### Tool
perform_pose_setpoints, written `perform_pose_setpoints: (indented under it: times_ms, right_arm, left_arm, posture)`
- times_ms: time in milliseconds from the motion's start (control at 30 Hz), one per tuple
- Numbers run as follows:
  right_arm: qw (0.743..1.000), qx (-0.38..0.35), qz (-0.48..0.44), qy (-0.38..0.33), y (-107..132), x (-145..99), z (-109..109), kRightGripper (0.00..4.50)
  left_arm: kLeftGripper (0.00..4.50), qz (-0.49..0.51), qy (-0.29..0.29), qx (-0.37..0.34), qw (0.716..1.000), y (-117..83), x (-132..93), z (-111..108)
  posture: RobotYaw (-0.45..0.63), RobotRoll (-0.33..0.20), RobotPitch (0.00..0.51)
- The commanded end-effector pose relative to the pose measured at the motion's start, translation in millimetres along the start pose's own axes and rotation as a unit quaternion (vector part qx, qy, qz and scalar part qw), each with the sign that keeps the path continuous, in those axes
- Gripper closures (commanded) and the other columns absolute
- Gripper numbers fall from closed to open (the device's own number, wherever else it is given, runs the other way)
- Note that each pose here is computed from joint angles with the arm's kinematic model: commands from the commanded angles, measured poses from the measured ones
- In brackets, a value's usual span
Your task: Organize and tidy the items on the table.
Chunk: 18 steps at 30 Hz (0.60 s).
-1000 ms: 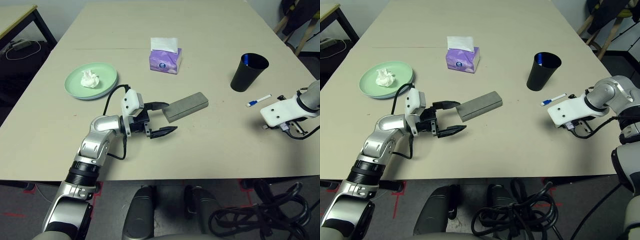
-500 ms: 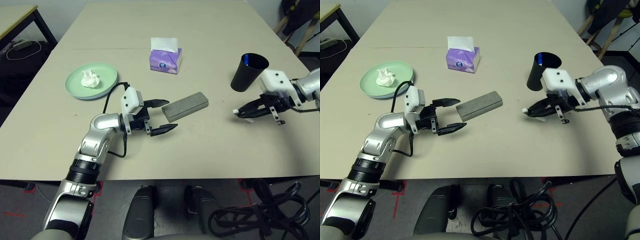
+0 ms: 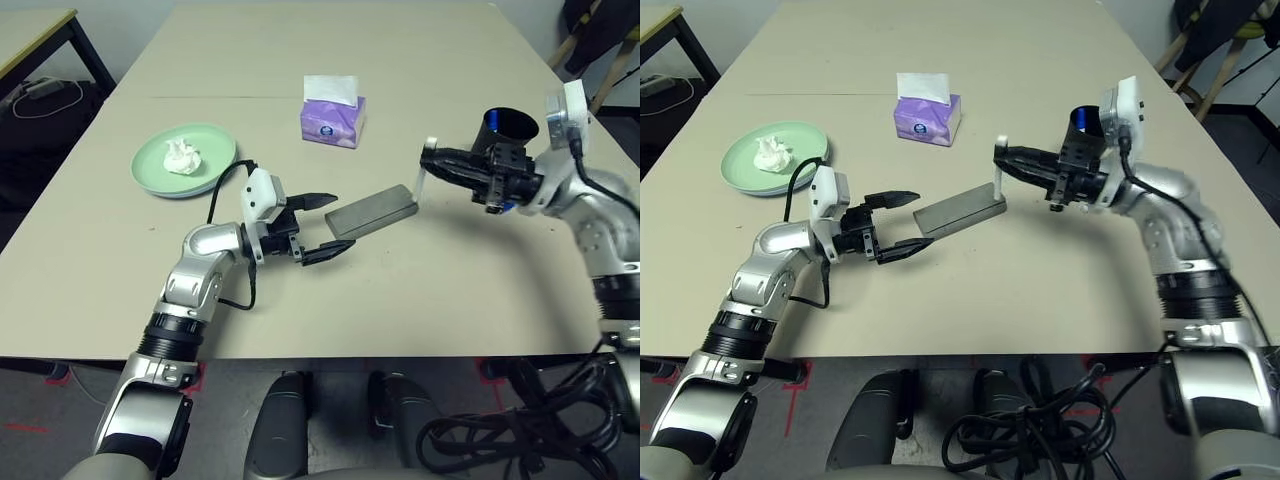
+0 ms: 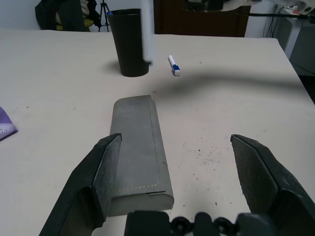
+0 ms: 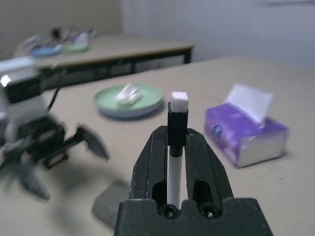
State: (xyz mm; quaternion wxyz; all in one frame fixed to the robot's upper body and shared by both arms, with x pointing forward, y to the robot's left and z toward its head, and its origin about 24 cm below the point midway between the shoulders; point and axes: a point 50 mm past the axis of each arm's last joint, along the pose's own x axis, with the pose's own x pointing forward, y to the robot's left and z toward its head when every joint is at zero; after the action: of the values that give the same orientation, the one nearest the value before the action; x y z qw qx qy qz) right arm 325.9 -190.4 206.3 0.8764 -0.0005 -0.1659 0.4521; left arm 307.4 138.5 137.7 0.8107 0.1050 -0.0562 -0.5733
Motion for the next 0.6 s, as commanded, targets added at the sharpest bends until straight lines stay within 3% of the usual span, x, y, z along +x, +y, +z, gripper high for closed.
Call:
perform_pose_setpoints:
  times_ms: [33, 167, 600]
  right_arm:
    - [0.994, -0.029, -0.083, -0.068, -9, 1, 18, 4.17]
    - [0.984, -0.046, -0.145, -0.093, -22, 2, 32, 4.17]
    - [0.95, -0.045, -0.306, -0.032, -61, 8, 70, 4.17]
  left_arm:
    - [0.0, 0.001, -0.006, 0.004, 1.0, 1, 1, 2]
    - [0.0, 0.001, -0.006, 0.003, 1.0, 1, 1, 2]
    - [0.0, 0.022, -0.01, 0.012, 1.0, 16, 2, 11]
  posture:
    - [0.07, 0.0, 0.101]
    - [0.06, 0.0, 0.1]
    - [0.06, 0.0, 0.095]
